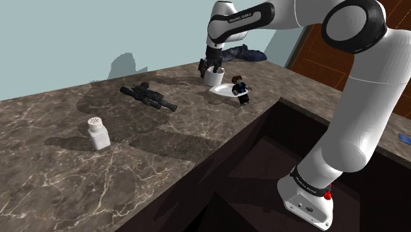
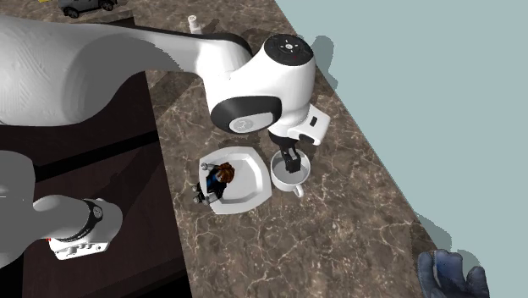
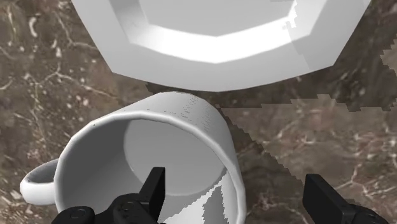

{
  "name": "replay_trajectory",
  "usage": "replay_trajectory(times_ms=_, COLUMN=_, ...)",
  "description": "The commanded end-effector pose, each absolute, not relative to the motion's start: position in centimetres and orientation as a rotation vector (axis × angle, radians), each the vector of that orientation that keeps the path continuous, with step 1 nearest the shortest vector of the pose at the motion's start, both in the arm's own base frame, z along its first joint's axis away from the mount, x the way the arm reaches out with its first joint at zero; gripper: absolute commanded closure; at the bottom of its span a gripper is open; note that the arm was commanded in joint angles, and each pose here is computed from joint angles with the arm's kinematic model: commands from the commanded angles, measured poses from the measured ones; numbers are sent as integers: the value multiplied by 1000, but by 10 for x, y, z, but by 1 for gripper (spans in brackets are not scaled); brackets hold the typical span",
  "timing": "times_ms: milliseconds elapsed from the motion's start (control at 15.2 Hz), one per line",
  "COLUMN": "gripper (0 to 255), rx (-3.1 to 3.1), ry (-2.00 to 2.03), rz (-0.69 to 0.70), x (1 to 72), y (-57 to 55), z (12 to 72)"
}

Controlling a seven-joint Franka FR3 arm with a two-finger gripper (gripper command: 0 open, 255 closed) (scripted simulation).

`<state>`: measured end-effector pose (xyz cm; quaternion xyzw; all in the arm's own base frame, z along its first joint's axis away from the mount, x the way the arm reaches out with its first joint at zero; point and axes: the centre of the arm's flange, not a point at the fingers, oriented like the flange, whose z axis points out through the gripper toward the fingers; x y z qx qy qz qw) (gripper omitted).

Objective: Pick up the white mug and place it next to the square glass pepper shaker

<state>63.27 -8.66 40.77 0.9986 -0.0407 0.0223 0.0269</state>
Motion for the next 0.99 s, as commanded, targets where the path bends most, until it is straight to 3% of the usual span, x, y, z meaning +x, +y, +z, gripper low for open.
replay_trajectory(times_ms=0, gripper=0, rx=3084, ry=-126, rz=69, x=633, y=-87, z=407)
replay_trajectory(times_ms=330, gripper=0, rx=3084, ry=-126, rz=69, x=633, y=-86, z=407)
replay_trajectory(times_ms=396, gripper=255, rx=3084, ry=-126, rz=69, x=633, y=-86, z=407)
replay_trajectory(times_ms=924, gripper=255, rx=3084, ry=-126, rz=69, x=633, y=-86, z=407)
